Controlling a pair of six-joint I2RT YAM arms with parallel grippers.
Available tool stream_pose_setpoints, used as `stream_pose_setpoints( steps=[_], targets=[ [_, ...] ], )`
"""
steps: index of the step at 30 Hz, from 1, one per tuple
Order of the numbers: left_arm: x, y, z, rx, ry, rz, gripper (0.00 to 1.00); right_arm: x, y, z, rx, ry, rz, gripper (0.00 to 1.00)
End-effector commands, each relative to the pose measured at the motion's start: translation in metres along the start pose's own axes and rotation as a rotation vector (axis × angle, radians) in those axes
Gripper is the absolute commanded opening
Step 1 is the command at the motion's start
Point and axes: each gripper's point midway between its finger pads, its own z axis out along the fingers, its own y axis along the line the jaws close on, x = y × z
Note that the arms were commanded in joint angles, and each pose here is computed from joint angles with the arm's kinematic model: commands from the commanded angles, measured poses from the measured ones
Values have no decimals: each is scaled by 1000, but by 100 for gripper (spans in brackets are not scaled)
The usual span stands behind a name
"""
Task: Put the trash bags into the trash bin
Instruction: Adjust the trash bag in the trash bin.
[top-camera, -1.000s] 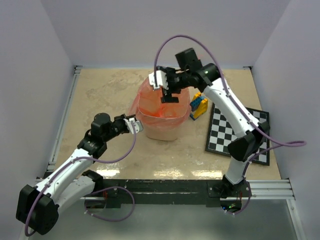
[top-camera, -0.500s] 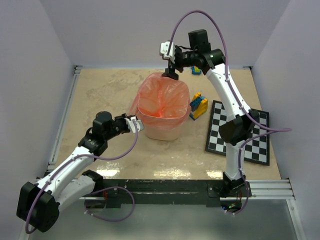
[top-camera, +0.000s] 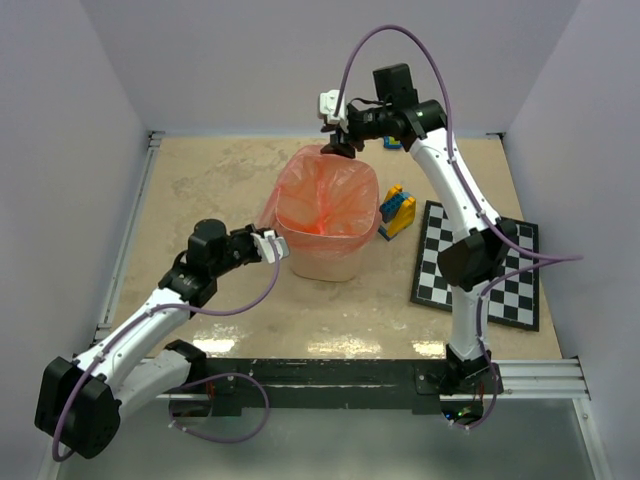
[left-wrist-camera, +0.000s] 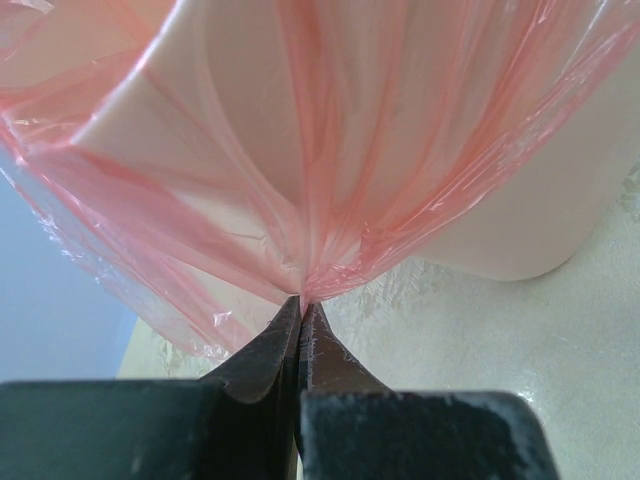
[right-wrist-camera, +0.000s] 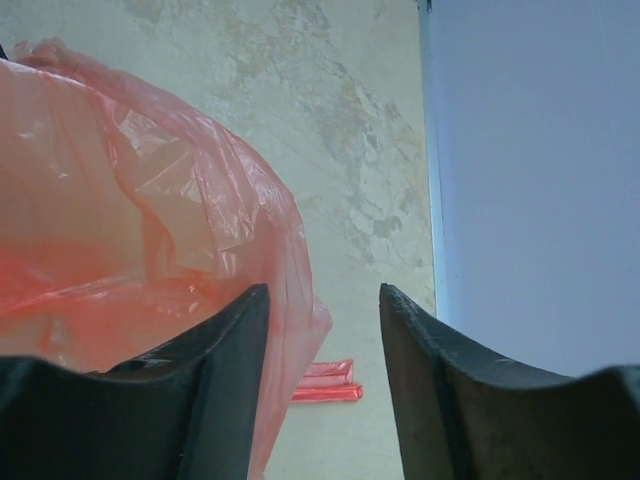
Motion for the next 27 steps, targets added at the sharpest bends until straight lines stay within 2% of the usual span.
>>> stream_pose_setpoints(
  steps=[1,5,7,9,10,21,27],
  targets=[
    [-14,23,0,-53,-26,24,0,-5,-8,10,6,-54,2,44],
    [-12,22,2,-52,-25,21,0,4,-11,22,-7,-64,18,36],
    [-13,23,4,-56,-27,19,0,8,-10,28,-17,-70,32,28],
    [-13,25,5,-59,-27,18,0,10,-11,31,-18,-71,42,5],
    [-12,24,7,-55,-24,16,0,13,-11,33,-16,-71,50,0],
    [0,18,11,-56,1,-12,0,48,5,59,-89,-49,153,0],
    [-10,27,12,-116,-54,-103,0,40,4,66,-92,-113,240,0]
  ],
)
